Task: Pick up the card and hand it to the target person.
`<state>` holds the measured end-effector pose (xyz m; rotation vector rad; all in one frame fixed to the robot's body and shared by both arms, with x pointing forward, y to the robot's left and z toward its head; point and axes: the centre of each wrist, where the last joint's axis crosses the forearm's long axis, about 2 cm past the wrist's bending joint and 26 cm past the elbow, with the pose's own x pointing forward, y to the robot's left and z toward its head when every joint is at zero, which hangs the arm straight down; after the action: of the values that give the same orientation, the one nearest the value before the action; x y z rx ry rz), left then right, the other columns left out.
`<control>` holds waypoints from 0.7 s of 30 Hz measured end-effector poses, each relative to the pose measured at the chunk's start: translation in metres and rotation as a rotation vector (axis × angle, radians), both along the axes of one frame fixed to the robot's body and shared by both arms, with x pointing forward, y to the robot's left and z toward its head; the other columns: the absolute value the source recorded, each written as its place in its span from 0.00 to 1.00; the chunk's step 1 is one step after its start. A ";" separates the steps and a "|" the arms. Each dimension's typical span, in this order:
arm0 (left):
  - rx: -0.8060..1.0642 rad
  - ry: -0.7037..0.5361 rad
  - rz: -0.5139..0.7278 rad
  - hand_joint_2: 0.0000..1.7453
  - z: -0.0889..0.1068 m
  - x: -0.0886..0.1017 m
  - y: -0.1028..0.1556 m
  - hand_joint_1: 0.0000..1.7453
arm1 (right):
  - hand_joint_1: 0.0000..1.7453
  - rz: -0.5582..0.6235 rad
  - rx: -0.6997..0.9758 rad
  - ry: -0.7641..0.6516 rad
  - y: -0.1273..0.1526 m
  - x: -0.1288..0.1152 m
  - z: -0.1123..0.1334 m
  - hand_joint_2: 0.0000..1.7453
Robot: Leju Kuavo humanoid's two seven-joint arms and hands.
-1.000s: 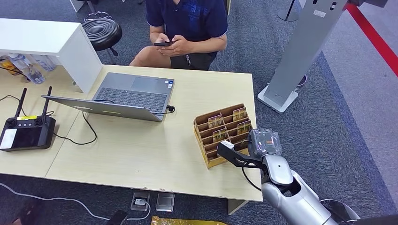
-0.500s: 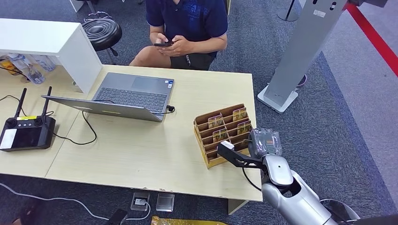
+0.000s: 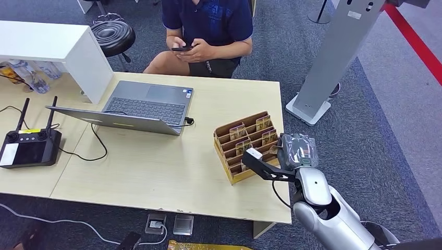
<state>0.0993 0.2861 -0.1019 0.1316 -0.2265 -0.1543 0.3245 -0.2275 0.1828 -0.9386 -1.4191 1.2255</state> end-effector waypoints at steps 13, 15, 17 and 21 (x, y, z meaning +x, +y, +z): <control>0.014 0.000 -0.013 0.00 0.002 0.010 -0.001 0.00 | 0.86 0.144 0.160 -0.230 0.029 0.049 0.100 1.00; 0.015 -0.009 -0.017 0.00 0.004 0.015 -0.001 0.00 | 0.86 0.162 0.175 -0.234 0.035 0.062 0.104 1.00; 0.016 -0.018 -0.018 0.00 0.004 0.018 -0.002 0.00 | 0.86 0.173 0.186 -0.231 0.041 0.074 0.105 1.00; 0.016 -0.034 -0.004 0.00 0.005 0.021 -0.002 0.00 | 0.86 0.155 0.167 -0.176 0.053 0.105 0.104 1.00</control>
<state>0.1201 0.2843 -0.0968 0.1496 -0.2598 -0.1584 0.4298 -0.1749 0.2870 -0.8504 -1.7325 1.1375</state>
